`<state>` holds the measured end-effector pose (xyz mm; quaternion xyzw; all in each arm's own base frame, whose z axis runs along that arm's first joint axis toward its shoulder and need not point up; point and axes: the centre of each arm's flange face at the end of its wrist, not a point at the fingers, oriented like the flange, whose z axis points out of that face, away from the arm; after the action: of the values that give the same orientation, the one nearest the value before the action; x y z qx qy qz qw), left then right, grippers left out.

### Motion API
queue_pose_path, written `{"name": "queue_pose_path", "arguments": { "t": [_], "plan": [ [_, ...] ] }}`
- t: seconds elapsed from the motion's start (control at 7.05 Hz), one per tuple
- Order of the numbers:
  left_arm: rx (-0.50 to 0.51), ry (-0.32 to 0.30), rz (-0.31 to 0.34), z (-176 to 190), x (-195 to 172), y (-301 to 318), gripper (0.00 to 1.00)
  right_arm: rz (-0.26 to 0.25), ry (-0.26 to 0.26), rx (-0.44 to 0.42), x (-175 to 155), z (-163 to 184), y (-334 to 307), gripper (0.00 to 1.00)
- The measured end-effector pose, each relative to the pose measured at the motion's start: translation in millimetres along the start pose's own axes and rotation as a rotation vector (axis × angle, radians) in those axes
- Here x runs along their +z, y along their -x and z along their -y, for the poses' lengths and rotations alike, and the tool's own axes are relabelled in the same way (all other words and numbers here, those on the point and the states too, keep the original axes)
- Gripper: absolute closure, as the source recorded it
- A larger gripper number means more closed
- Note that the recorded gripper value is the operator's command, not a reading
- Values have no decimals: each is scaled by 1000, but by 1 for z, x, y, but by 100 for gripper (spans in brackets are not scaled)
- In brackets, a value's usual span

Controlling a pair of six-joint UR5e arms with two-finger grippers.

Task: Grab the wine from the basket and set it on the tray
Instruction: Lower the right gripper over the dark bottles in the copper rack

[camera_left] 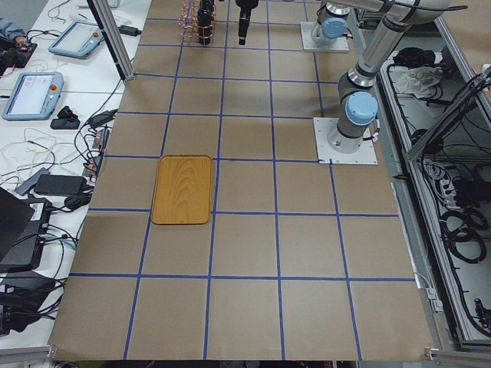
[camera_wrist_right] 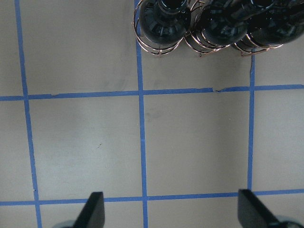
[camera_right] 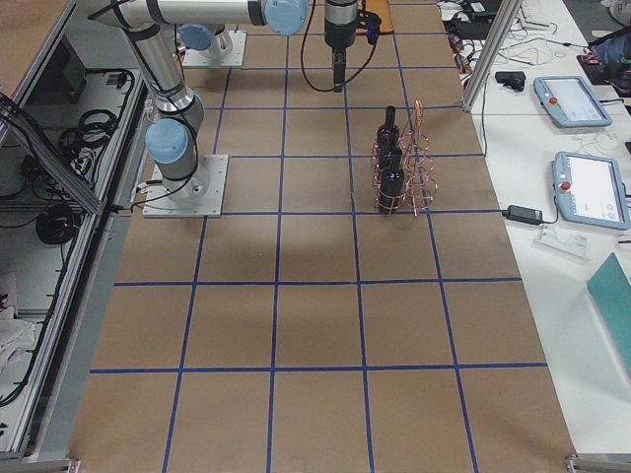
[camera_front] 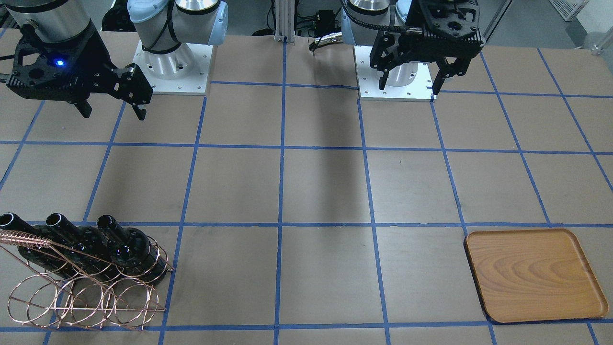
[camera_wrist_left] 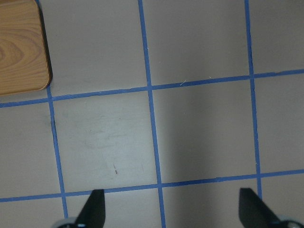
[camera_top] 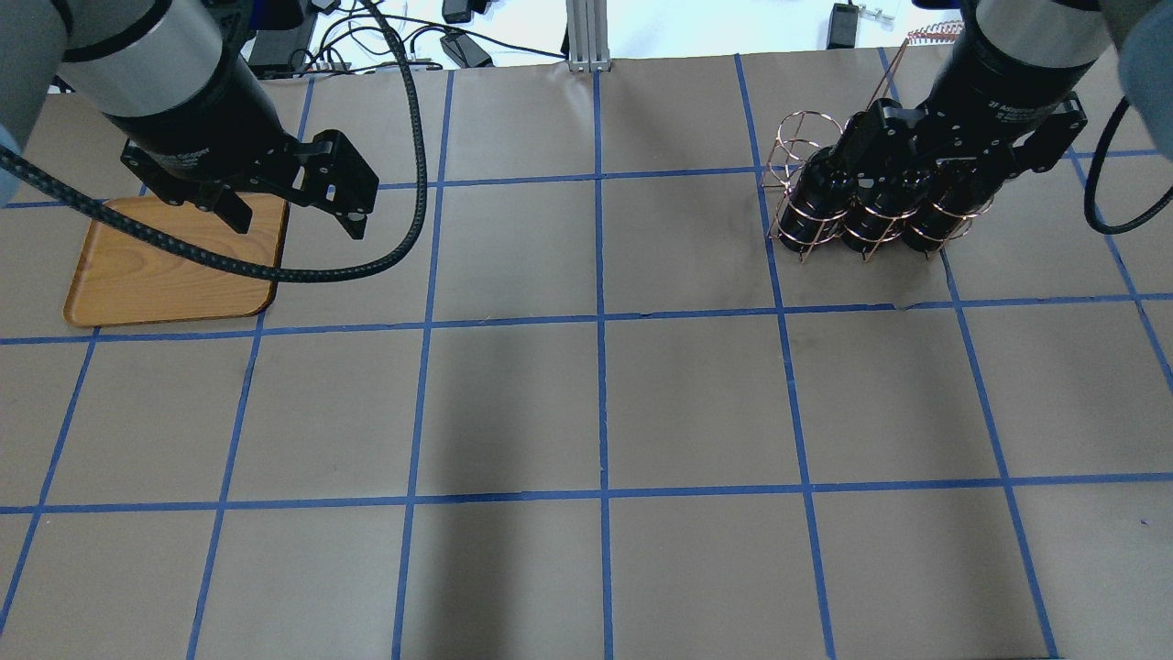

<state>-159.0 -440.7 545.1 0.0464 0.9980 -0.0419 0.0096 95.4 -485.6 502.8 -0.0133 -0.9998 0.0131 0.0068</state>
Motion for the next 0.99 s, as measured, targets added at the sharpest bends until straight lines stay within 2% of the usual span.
{"name": "queue_pose_path", "arguments": {
  "t": [0.71, 0.99],
  "plan": [
    [-6, -25, -2, 1, 0, -1, 0, -1, -12, 0, -1, 2, -2, 0],
    [-11, -43, -1, 2, -3, 0, 0, -5, -48, -36, -5, 7, -6, 0]
  ]
}}
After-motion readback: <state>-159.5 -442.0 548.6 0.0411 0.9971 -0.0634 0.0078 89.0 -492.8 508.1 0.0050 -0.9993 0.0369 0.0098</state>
